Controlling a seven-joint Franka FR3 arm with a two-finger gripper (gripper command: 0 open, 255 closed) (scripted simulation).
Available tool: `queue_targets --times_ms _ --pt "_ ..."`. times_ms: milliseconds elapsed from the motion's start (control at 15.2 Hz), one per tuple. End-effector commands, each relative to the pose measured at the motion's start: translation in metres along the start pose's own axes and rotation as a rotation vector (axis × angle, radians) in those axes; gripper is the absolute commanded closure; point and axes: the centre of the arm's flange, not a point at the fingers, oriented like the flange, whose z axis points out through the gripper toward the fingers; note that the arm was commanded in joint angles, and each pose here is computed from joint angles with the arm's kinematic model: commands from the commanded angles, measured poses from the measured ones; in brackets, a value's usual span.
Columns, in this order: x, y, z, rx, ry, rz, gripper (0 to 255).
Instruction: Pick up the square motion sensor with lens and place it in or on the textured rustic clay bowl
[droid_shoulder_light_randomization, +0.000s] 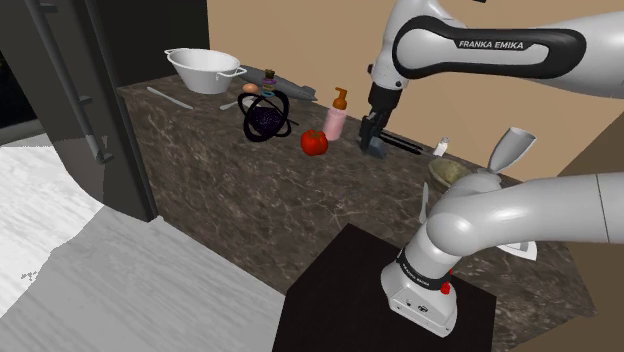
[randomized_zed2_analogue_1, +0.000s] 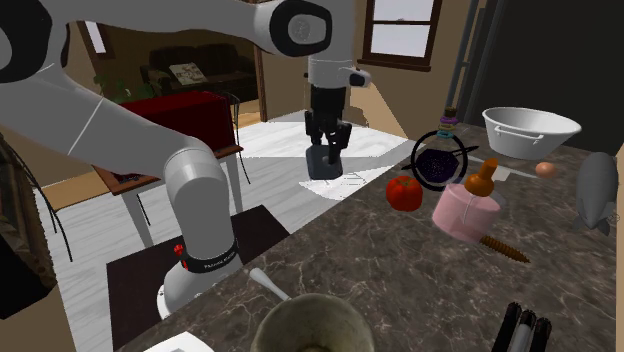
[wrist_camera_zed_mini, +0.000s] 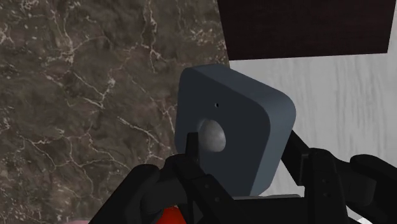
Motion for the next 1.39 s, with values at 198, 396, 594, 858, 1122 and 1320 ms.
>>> queue_targets --times_ms 198,396,594,858,1122,1320 --pt "-0.008 0.011 -0.017 0.0 0.0 0.0 255" --pt "-0.033 0.042 -0.017 0.0 0.0 0.0 255" --pt "-0.057 0.073 -0.016 0.0 0.0 0.0 255" --pt "-0.09 0.114 -0.016 0.0 0.0 0.0 255" --pt "-0.123 0.156 -0.015 0.0 0.0 0.0 255" --pt "-0.147 0.187 -0.015 0.0 0.0 0.0 255"
